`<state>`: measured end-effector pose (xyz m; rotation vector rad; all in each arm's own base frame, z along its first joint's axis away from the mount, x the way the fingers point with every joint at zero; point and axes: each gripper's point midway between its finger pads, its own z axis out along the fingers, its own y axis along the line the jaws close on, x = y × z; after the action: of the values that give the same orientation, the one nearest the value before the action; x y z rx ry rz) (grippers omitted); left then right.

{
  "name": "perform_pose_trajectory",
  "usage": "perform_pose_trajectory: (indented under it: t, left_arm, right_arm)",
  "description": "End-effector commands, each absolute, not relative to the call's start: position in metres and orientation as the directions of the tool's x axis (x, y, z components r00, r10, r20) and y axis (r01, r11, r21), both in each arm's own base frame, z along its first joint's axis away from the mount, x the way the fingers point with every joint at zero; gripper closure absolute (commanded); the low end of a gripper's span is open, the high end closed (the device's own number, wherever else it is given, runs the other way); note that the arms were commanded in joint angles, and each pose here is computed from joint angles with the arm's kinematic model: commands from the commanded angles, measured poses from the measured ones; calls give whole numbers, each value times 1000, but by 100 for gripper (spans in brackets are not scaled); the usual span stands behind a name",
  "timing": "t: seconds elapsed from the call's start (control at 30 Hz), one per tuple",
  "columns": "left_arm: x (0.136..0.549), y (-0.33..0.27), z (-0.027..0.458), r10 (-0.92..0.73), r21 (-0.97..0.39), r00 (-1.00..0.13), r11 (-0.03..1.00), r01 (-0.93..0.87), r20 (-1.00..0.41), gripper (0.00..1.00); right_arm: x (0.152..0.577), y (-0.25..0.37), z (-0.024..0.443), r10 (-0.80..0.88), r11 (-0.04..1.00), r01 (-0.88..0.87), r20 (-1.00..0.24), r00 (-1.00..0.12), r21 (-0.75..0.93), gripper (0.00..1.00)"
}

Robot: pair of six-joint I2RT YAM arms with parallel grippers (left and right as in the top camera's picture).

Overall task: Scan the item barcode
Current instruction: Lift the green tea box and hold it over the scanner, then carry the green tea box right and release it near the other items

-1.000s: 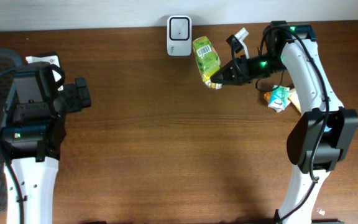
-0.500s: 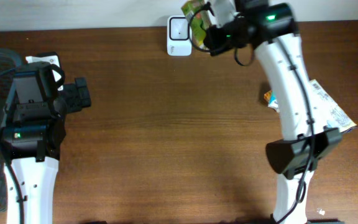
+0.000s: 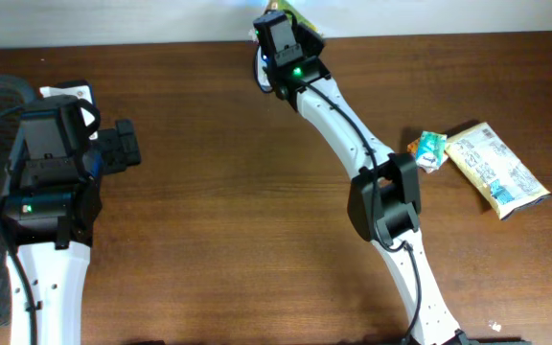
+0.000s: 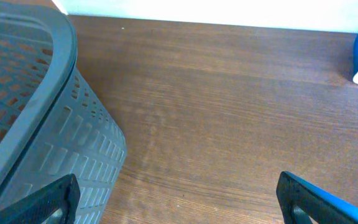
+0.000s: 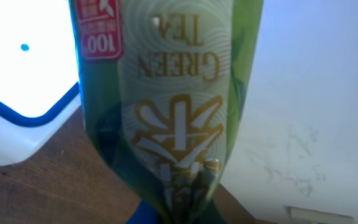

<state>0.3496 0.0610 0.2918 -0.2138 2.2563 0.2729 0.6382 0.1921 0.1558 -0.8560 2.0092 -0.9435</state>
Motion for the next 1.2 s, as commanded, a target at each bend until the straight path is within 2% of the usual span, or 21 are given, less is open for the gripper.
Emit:
perform_pose_trajectory:
  t: [0.0,0.1,0.4,0.7,0.8,0.9,0.97,1.03,1.1,1.17]
  left_arm:
    - [349,63,299,-55,132,-626,960,-249,-778,1]
    - [349,63,299,-55,132,-626,960,-249,-778,1]
    - [349,63,299,-55,132,-626,960,-249,-778,1]
    - [349,63,299,-55,132,-626,960,-249,-778,1]
    - [349,63,299,-55,132,-626,960,-249,-778,1]
    - [349,63,299,-55,132,-626,960,-249,-778,1]
    - [349,63,299,-55,132,-626,960,-249,-778,1]
    - [349,63,299,-55,132,-626,960,-249,-778,1]
    - [349,63,299,-55,132,-626,960,-249,-778,1]
    - [349,63,299,-55,132,-626,960,-249,-778,1]
  right_arm:
    - [645,188,164,-784,502,-181,-357,-508,-846,96]
    - [651,188,164,-772,514,-135,-388,-504,-847,96]
    - [648,180,135,-766,477,-143,-330,-552,-867,96]
    - [647,180,134,-767,474,-148,-325,-553,-868,96]
    - [643,184,152,-767,479,-134,-339,-545,-867,96]
    - [633,189,203,-720,576,-68,-466,-515,-815,96]
    - [609,194,239,-672,684,-132,-549,-497,-717,96]
    - [580,196,256,-602,775,-200,-602,-524,-600,96]
    - [531,195,266,-464,883,-268,-629,-624,-385,96]
    - [490,182,265,-336,942,-254,-579,-743,-221,96]
